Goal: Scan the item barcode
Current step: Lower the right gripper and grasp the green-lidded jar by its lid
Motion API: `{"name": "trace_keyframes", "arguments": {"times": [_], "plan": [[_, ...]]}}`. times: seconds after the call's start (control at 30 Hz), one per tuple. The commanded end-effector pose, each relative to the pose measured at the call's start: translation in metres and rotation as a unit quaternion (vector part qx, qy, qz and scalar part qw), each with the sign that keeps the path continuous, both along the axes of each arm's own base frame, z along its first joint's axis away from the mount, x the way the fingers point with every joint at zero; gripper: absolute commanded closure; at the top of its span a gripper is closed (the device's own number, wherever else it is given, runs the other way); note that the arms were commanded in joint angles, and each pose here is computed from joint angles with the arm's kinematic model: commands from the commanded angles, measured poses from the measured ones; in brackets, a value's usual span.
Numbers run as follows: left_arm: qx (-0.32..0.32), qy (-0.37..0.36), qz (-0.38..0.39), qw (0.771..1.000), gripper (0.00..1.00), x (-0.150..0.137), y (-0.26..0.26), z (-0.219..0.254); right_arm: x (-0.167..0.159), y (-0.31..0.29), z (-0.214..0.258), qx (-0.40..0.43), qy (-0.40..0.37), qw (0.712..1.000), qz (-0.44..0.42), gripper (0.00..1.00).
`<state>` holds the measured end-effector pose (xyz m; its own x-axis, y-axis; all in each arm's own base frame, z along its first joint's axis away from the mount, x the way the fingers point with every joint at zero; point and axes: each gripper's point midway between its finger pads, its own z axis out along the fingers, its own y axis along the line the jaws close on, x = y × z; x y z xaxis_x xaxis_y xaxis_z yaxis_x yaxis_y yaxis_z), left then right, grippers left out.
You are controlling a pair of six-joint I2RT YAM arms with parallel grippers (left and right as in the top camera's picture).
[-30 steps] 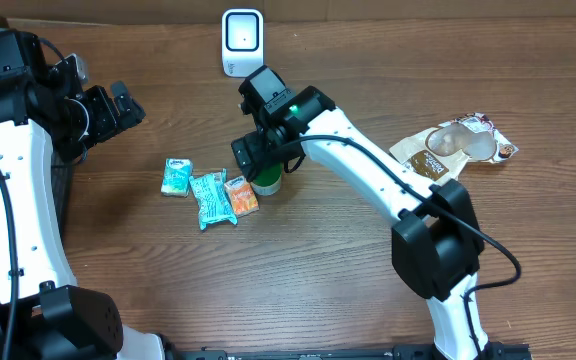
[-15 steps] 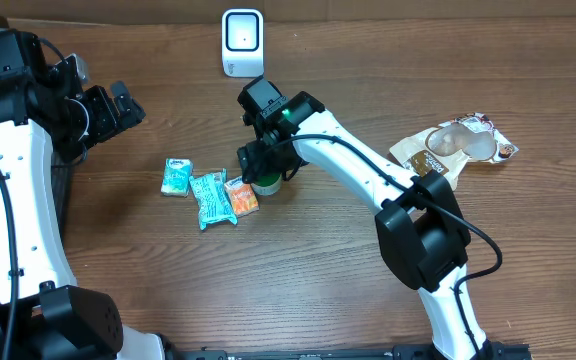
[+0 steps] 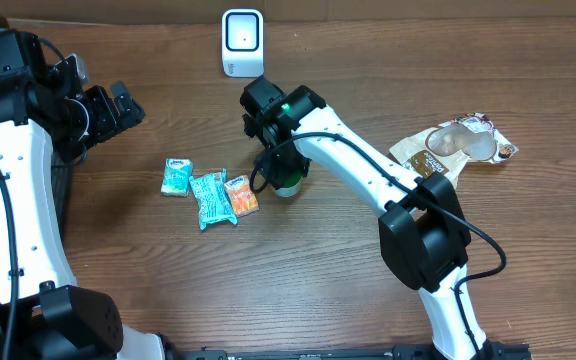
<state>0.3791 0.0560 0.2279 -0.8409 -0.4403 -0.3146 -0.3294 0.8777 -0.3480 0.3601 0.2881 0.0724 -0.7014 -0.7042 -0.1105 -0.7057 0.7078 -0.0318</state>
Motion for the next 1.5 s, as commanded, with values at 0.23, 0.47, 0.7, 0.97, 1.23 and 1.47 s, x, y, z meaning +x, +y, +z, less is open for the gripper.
{"name": "trace_keyframes", "arguments": {"times": [0.23,0.47,0.7,0.97,1.23,1.47], "plan": [[0.004,-0.001,-0.006,1.000,0.01,0.001,0.000,-0.001,-0.019,0.005,0.047,0.022,-0.017,0.943,0.331,0.31],[0.004,-0.001,-0.006,1.000,0.01,0.001,0.000,-0.001,-0.002,0.005,0.049,0.018,-0.042,0.976,0.211,0.00],[0.004,-0.001,-0.006,1.000,0.01,0.001,0.000,-0.001,-0.004,-0.017,0.053,0.019,-0.005,0.995,-0.100,0.00],[0.004,-0.001,-0.006,1.000,0.00,0.001,0.000,-0.001,-0.024,-0.016,0.051,0.035,0.053,0.979,-0.194,0.00],[0.004,-0.001,-0.006,1.000,0.00,0.001,0.000,-0.001,0.000,0.001,0.049,0.087,0.027,0.933,-0.347,0.01],[0.004,-0.001,-0.006,1.000,0.01,0.001,0.000,-0.001,0.008,-0.008,0.031,0.060,0.005,0.910,-0.410,0.02]]}}
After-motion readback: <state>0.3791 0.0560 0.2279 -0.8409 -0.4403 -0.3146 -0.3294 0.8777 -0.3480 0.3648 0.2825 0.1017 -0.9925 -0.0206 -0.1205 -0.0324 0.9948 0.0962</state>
